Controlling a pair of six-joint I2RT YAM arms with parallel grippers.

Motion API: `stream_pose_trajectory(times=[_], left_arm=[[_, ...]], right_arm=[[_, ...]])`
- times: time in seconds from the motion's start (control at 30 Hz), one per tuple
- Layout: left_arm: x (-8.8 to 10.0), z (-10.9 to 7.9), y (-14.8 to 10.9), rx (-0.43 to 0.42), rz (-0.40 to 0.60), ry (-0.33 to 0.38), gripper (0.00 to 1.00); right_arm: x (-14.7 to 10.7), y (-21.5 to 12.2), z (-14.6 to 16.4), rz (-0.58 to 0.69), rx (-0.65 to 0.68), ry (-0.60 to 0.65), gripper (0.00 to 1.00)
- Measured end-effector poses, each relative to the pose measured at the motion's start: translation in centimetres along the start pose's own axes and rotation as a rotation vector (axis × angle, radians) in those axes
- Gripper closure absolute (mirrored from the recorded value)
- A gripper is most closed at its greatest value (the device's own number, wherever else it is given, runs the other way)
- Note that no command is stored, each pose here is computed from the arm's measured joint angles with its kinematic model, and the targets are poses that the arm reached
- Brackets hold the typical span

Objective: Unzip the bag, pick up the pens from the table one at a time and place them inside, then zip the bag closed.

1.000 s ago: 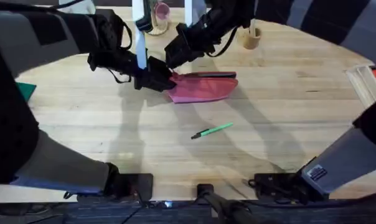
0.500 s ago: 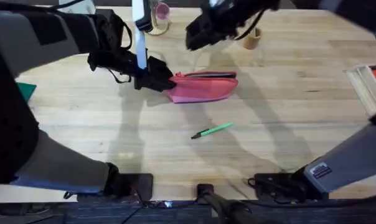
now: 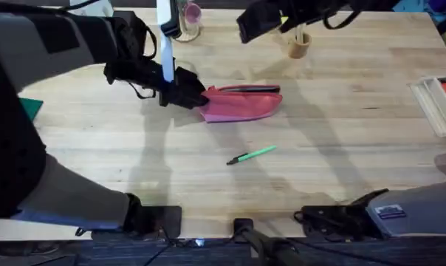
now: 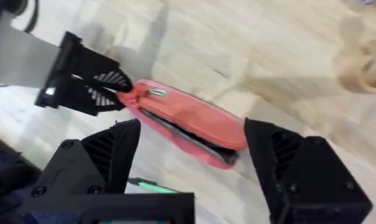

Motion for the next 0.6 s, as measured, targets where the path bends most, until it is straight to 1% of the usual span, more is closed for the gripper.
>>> stream_pose_trajectory(times=[0.17,0.23,0.33,0.37,0.4,0.5,0.53,0.57,0.6], left_arm=[[0.0,0.0,0.0,0.000,0.000,0.000,0.959],[0.0,0.0,0.0,0.000,0.000,0.000,0.958],[0.0,0.0,0.0,0.000,0.000,0.001,0.913],[0.0,0.0,0.0,0.000,0.000,0.001,0.878],[0.0,0.0,0.0,0.000,-0.001,0.001,0.807],[0.1,0.0,0.0,-0.001,-0.007,-0.001,0.407],[0.1,0.0,0.0,-0.002,-0.008,-0.001,0.292],[0.1,0.0,0.0,-0.002,-0.010,0.001,0.149],[0.1,0.0,0.0,-0.003,-0.011,-0.005,0.046]], right_arm=[[-0.1,-1.8,-0.1,-0.051,-0.049,-0.022,0.006],[-0.1,-1.8,-0.1,-0.052,-0.053,-0.022,0.006],[-0.1,-1.8,-0.1,-0.052,-0.056,-0.025,0.006],[-0.1,-1.8,-0.1,-0.052,-0.056,-0.025,0.006],[-0.1,-1.8,-0.1,-0.052,-0.056,-0.025,0.006],[-0.1,-1.8,-0.1,-0.052,-0.057,-0.025,0.006],[-0.1,-1.8,-0.1,-0.052,-0.057,-0.025,0.006],[-0.1,-1.8,-0.1,-0.052,-0.057,-0.025,0.005],[-0.1,-1.8,-0.1,-0.052,-0.057,-0.026,0.005]])
Point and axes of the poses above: each hand's point on the last joint's axis, 136 mm out from that joint toward the fingers, its own y axis out along the fingers, its own z axis along the line the jaws close on, x = y × z, the point moved 9 cm from there along -y, back along the fingers, and after that the axes turned 8 degrees about y, right-handed, at the moved point
